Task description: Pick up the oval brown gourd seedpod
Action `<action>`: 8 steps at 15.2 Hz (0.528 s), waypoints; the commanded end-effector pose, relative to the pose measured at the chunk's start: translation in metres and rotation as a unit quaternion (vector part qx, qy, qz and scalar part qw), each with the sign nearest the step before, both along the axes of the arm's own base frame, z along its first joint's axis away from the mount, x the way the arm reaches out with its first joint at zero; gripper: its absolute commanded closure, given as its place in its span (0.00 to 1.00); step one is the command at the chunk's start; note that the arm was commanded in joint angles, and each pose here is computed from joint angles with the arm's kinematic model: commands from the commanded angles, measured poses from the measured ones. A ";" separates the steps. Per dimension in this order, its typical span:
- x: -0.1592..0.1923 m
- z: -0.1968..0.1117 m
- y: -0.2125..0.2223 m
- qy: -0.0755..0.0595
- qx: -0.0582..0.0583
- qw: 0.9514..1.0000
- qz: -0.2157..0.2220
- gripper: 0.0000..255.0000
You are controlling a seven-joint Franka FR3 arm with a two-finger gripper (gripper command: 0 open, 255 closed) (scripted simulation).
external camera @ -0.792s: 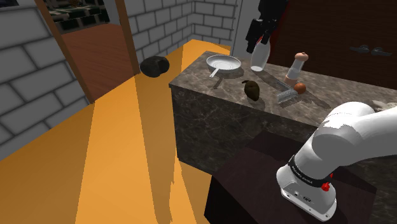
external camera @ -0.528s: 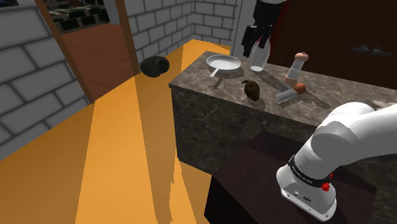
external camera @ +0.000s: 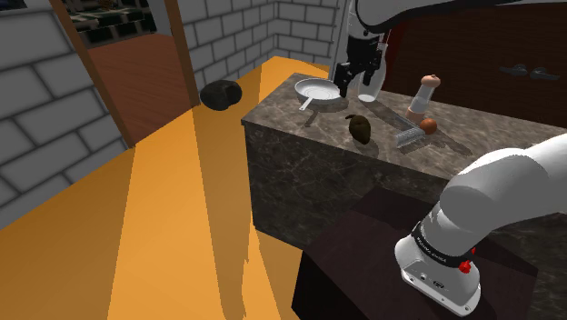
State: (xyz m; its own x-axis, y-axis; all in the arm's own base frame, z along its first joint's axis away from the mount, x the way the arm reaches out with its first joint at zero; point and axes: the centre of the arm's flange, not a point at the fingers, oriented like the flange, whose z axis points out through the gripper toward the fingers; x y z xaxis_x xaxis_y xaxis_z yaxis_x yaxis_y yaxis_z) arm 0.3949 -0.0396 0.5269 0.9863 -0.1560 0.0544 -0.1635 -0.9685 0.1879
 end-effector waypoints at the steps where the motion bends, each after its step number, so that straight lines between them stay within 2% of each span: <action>1: 0.013 -0.019 -0.012 0.008 -0.009 1.000 -0.025 0.00; 4: 0.030 -0.048 -0.034 0.020 -0.022 0.998 -0.061 0.00; 8: 0.049 -0.087 -0.066 0.037 -0.039 0.993 -0.109 0.00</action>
